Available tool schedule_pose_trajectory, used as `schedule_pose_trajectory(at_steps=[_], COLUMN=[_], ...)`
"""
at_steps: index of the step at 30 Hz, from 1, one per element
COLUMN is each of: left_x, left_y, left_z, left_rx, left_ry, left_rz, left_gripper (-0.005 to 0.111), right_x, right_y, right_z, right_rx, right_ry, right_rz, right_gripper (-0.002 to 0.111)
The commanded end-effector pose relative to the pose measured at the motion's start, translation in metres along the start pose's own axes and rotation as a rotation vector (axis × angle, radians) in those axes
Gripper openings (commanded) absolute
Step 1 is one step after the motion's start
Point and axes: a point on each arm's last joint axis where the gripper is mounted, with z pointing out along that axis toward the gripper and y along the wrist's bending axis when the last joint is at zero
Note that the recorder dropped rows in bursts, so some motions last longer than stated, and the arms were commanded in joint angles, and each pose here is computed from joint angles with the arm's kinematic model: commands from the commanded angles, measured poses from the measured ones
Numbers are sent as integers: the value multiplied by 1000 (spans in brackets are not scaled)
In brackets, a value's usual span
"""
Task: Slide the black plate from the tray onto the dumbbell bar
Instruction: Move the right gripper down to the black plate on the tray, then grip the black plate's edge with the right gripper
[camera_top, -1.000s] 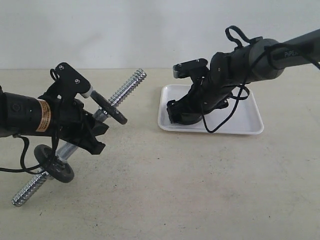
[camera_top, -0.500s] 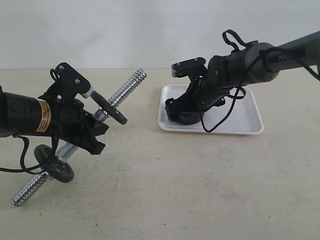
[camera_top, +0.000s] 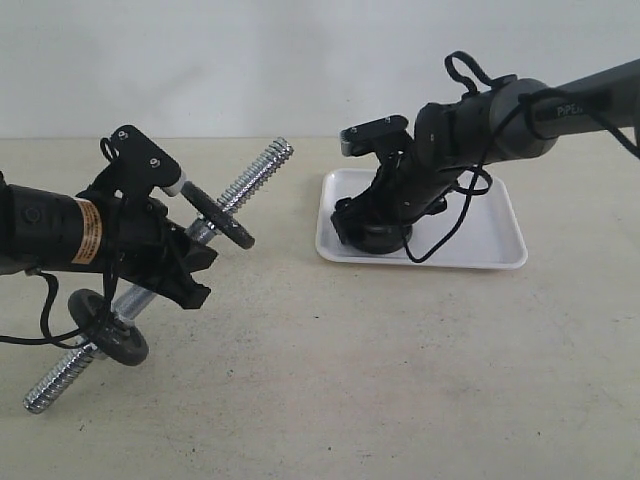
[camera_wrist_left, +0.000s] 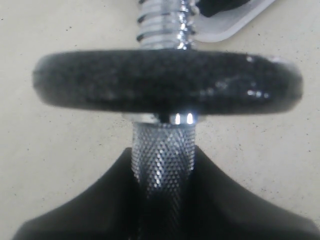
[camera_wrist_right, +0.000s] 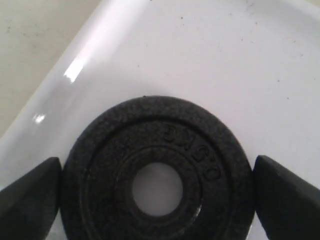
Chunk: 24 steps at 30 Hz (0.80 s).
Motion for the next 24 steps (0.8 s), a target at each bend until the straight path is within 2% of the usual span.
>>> schedule_pose_trajectory(at_steps=[1, 8, 13, 19, 24], left_x=[-34, -34, -34, -34, -34], left_y=[-1, -1, -1, -1, -1], left_z=[-17, -17, -16, -16, -16], left_rx=[51, 51, 51, 51, 51], left_ry=[-201, -201, -199, -196, -196], left_rz=[-1, -3, -7, 2, 2], left_gripper=[4, 4, 4, 4, 4], right_x=[48, 59, 79, 97, 100], right_y=[6, 8, 9, 12, 17], right_z=[18, 13, 15, 15, 11], right_rx=[-55, -73, -77, -66, -121], right_ry=[352, 477, 559, 644, 708], right_rz=[46, 64, 92, 209, 184], right_gripper=[58, 58, 58, 57, 56])
